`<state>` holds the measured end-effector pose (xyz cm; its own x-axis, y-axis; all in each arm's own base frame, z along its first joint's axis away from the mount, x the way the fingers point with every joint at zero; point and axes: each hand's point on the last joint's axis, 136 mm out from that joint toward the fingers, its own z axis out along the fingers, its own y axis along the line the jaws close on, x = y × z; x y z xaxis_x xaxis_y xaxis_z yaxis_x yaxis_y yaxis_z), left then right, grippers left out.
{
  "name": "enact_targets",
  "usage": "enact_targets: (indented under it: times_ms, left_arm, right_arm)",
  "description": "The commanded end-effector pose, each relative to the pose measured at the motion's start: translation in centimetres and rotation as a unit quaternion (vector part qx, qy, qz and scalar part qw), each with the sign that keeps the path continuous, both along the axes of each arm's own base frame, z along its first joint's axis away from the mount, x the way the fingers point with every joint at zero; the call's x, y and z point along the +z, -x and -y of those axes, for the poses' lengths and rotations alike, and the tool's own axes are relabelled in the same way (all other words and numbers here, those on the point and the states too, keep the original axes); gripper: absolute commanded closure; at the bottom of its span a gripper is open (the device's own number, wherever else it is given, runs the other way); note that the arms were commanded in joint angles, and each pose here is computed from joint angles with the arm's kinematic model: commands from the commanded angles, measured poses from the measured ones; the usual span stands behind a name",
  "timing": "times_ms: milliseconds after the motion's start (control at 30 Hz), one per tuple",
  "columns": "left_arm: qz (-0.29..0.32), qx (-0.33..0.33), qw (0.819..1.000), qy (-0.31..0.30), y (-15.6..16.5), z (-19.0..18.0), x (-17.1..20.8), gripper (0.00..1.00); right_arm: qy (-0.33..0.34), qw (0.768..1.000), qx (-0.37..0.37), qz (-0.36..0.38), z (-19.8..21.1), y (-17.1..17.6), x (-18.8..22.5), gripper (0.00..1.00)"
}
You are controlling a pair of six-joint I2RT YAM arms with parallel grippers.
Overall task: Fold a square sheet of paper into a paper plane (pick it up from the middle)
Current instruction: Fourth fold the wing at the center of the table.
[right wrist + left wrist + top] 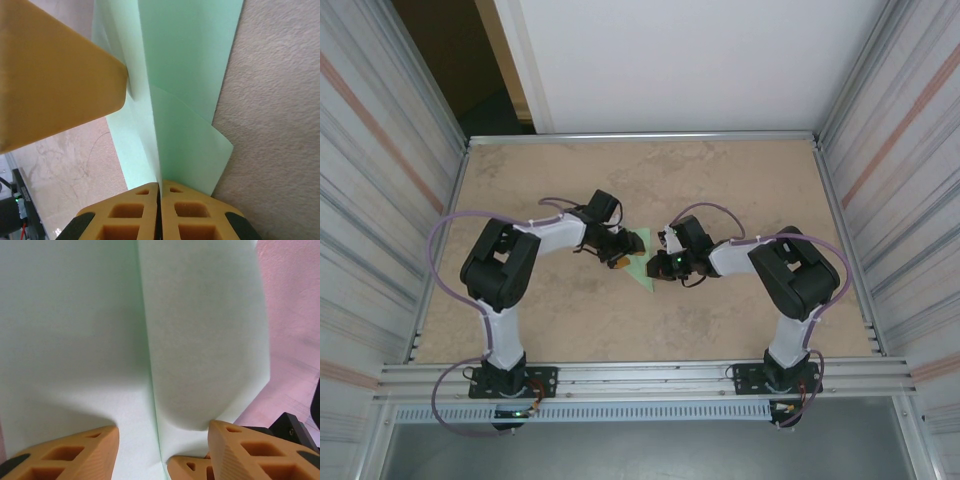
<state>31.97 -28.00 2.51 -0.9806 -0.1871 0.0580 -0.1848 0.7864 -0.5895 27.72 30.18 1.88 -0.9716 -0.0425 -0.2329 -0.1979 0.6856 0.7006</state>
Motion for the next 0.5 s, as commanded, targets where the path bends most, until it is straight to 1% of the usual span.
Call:
enact_targets:
  times_ms: [0,100,167,233,367,467]
  left_arm:
    - [-0.047,0.025,0.996,-0.077,2.9,-3.8,-4.9,0.51]
    - [0.012,0.034,0.999,-0.011,0.7,-2.5,-1.5,0.51]
    - [0.051,0.033,0.998,0.029,-0.6,-1.6,1.1,0.50]
    - [0.083,0.030,0.995,0.056,-1.4,-1.2,3.3,0.50]
    - [0.126,0.025,0.988,0.083,-1.9,-1.2,5.7,0.50]
    - [0.149,0.018,0.984,0.098,-1.5,-1.3,6.5,0.56]
  right_arm:
    - [-0.005,1.000,0.004,-0.016,0.0,0.3,-0.8,0.90]
    - [-0.010,1.000,0.006,-0.018,0.0,0.3,-0.7,0.91]
    - [-0.017,1.000,0.009,-0.021,0.0,0.4,-0.7,0.92]
    - [-0.023,0.999,0.012,-0.021,0.0,0.5,-0.5,0.93]
    - [-0.041,0.999,0.022,-0.025,0.0,0.7,-0.3,0.96]
    - [-0.053,0.998,0.026,-0.033,0.0,0.8,-0.2,0.97]
